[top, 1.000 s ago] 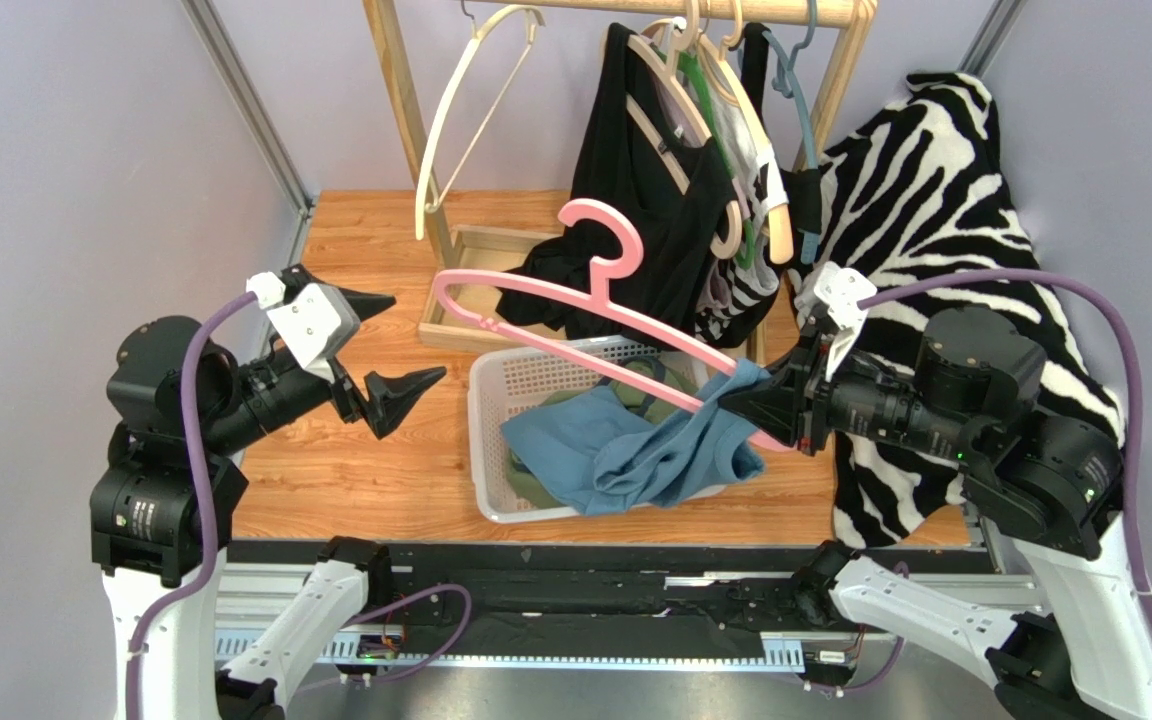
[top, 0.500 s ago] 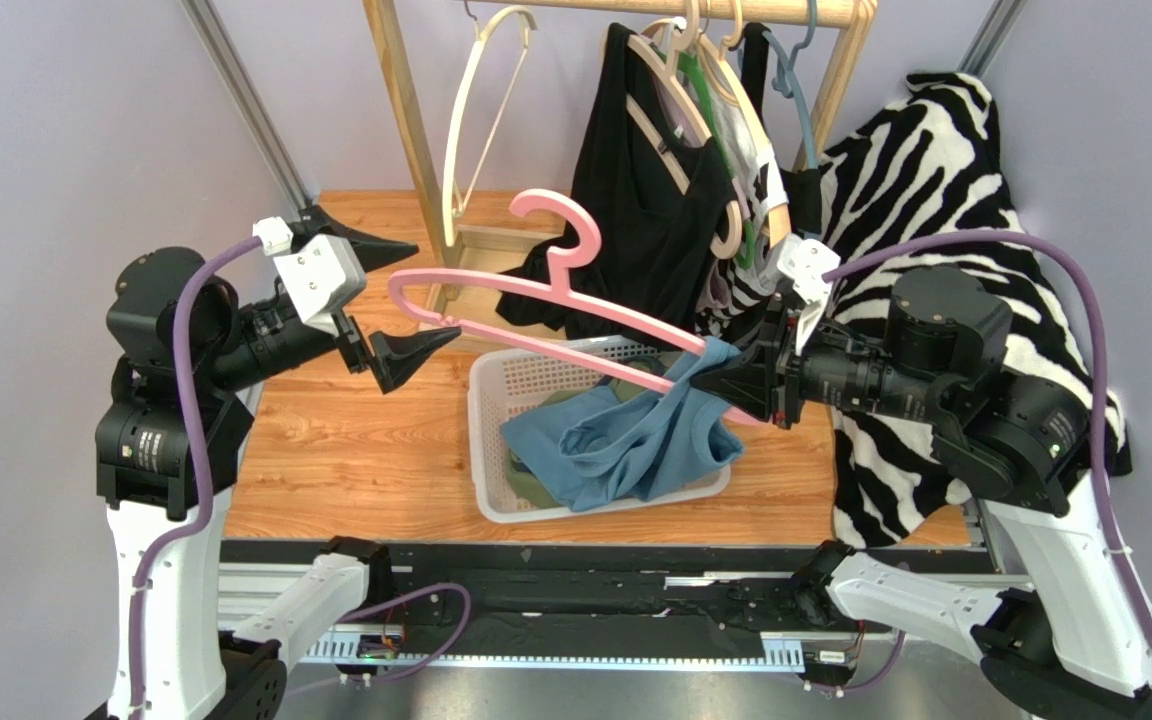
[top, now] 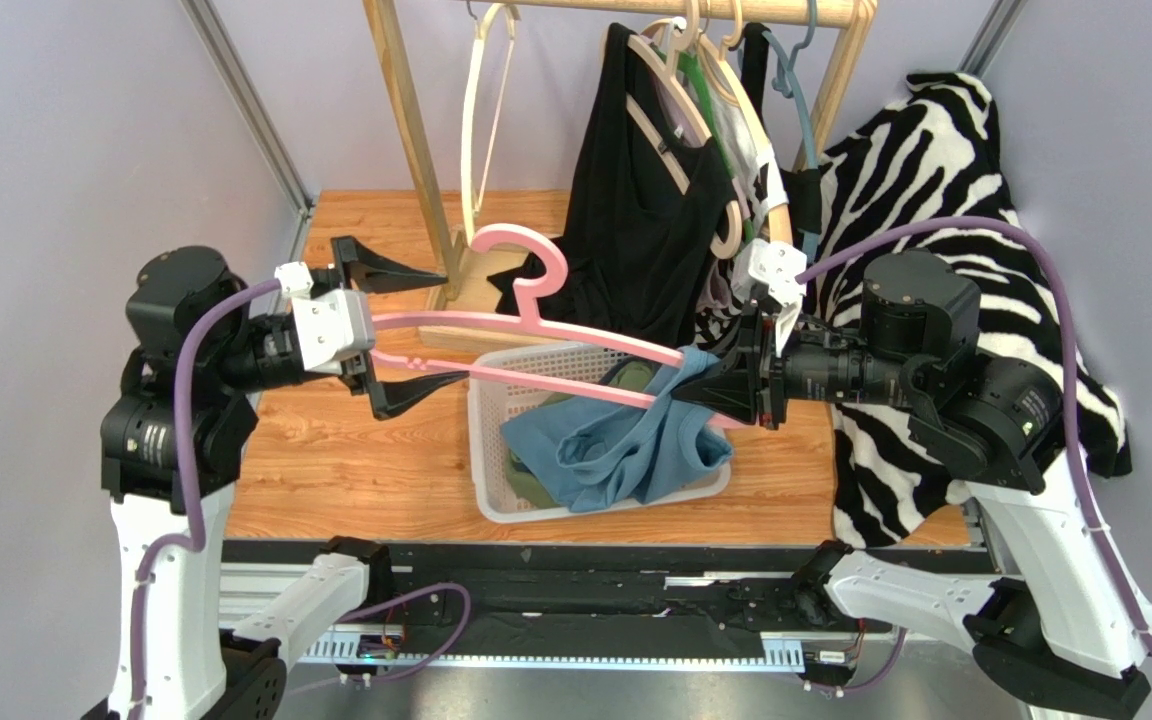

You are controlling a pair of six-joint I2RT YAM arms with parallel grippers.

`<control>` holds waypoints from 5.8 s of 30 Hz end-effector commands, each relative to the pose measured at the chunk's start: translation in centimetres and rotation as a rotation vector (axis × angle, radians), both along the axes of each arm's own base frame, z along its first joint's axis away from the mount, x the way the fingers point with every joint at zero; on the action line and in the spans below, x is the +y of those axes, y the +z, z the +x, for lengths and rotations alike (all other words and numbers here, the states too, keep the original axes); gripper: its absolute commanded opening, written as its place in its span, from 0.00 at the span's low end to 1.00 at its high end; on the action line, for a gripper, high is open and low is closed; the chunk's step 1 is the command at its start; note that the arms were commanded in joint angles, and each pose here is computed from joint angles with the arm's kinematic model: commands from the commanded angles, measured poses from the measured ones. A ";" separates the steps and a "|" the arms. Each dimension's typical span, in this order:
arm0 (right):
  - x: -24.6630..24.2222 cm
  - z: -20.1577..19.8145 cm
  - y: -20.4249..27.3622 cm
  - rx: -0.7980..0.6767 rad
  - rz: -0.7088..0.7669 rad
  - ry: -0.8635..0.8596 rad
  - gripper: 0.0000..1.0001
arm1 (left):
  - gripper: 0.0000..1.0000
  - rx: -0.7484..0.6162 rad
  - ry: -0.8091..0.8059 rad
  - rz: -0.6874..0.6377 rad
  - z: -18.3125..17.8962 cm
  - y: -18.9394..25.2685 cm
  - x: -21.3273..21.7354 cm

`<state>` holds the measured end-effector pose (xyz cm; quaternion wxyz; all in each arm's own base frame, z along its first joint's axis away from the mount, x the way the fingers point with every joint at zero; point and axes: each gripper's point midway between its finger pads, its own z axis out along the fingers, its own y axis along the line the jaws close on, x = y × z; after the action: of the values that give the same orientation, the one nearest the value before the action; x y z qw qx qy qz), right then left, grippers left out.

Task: Remove the tank top from the hanger
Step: Remove the tank top from the hanger, then place the tank top in the bin, then place the hanger at the clothesline.

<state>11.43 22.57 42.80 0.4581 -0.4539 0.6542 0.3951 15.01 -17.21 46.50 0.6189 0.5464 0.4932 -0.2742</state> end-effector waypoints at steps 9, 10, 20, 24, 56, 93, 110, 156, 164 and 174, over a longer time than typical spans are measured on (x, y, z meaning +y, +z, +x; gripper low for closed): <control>1.5 0.0 3.5 -0.116 0.066 0.103 0.00 | 0.53 0.030 -0.079 0.066 -0.4 -2.1 -0.3; 1.5 0.1 3.5 -0.118 0.065 0.100 0.00 | 0.36 0.021 -0.082 0.074 -0.4 -2.1 -0.2; 2.5 4.8 3.0 -0.176 0.069 -0.065 0.07 | 0.00 -0.026 0.005 0.077 1.3 -1.6 0.3; 2.0 8.1 3.5 -0.227 0.104 -0.230 0.39 | 0.00 -0.044 0.071 0.066 2.1 -1.0 0.8; 2.6 10.5 -5.9 0.027 0.194 -0.421 0.69 | 0.00 -0.005 0.203 0.096 0.8 -2.9 2.7; 0.9 10.9 -6.6 0.013 0.062 -0.471 0.00 | 0.00 -0.066 0.458 0.193 -2.5 -4.8 7.6; 6.6 5.6 -11.2 -0.055 -0.216 -0.280 0.33 | 0.00 0.129 0.481 0.002 0.5 -3.4 5.8; 1.4 1.1 1.7 -0.291 -0.094 -0.124 0.65 | 0.00 0.462 -0.190 0.233 -10.4 -10.4 1.4; 1.6 1.1 -1.6 -0.256 -0.164 -0.113 0.52 | 0.00 0.443 -0.191 0.224 -10.3 -9.7 1.3; 1.6 -0.2 -4.3 -0.149 -0.194 -0.079 0.06 | 0.00 0.404 -0.198 0.195 -9.0 -7.6 0.7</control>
<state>11.19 24.75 38.98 0.4805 -0.5216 0.6495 0.2742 10.87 -16.60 39.84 0.4999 0.6027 0.5462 -0.2975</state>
